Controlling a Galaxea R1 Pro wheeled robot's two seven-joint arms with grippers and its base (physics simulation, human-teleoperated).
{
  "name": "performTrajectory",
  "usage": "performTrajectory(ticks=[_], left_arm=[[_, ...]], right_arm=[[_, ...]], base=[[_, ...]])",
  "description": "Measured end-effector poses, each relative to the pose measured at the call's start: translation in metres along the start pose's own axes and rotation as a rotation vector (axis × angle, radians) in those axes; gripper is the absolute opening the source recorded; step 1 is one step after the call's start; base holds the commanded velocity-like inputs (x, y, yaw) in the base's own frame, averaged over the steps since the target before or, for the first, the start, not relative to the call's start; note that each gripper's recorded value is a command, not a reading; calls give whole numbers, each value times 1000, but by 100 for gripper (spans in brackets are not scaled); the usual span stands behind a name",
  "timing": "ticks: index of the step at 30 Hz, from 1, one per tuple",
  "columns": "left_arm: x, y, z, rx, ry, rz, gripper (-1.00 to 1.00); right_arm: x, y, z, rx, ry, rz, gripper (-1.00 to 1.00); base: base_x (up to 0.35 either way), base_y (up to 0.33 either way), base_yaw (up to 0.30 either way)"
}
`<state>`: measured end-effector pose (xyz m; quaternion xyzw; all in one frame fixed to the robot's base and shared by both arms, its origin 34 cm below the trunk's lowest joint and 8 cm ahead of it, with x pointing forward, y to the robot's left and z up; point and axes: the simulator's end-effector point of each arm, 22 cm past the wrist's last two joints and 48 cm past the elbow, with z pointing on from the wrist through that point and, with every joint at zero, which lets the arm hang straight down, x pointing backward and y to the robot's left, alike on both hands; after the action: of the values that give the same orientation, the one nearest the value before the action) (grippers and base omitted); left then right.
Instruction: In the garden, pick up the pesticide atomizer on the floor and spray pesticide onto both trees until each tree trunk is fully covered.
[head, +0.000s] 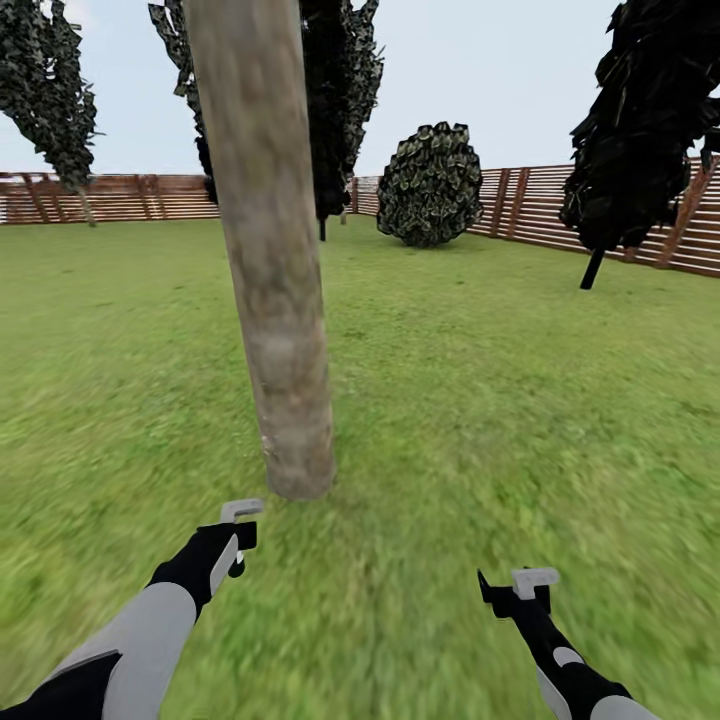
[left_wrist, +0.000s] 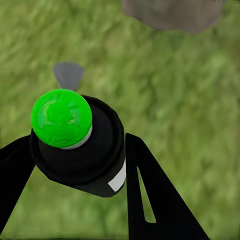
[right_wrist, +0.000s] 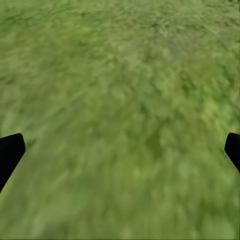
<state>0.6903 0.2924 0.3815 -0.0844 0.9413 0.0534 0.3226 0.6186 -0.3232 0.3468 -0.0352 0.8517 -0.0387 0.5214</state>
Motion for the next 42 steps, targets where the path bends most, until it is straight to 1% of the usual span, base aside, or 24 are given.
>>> performTrajectory(ticks=[4,12,19,21,23,25,27,28,30,31,33,35,36,39,41,42], left_arm=[[0,0,0,0,0,-1,-100],[0,0,0,-1,0,-1,-100],[-1,-1,0,5,-2,-1,-100],[0,-10,-1,21,-2,0,-100],[0,-43,-6,65,-2,1,-100],[-4,-60,-10,86,-4,3,-100],[-9,-71,-13,101,-10,9,-100],[-13,-72,-14,100,-16,16,-100],[-21,-68,-14,93,-26,25,-100],[-25,-61,-13,81,-28,31,-100],[-34,-11,-8,14,-18,35,-100],[-41,14,-8,-18,-16,29,-100],[-44,19,-9,-24,-19,24,-100],[-46,7,-11,-7,-21,18,-100],[-42,-20,-14,28,-6,19,-100],[-45,-43,-20,58,-1,18,-100]], right_arm=[[0,0,0,0,0,0,100],[0,0,0,-3,0,-2,100],[-1,-1,0,0,-1,-2,100],[-1,-1,0,1,-2,-1,100],[-1,-2,0,3,-3,-2,100],[-1,-2,0,3,-2,-2,100],[-1,-3,0,3,-2,-2,100],[-1,-3,0,4,-2,-3,100],[-1,-5,0,5,-2,-4,100],[-1,-5,0,6,-2,-4,100],[-1,-6,0,7,-2,-4,100],[-1,-7,0,8,-3,-5,100],[-1,-7,0,9,-3,-5,100],[-1,-8,0,9,-4,-5,100],[-1,-8,0,9,-4,-5,100],[-1,-8,0,10,-4,-5,100]], base=[[106,-273,132],[136,-269,8],[49,-64,0],[3,-4,0],[0,-1,0],[0,0,0],[0,0,0],[0,0,0],[0,0,0],[0,0,0],[0,0,0],[0,0,-4],[0,0,-116],[0,0,-237],[0,0,-207],[0,0,-71]])
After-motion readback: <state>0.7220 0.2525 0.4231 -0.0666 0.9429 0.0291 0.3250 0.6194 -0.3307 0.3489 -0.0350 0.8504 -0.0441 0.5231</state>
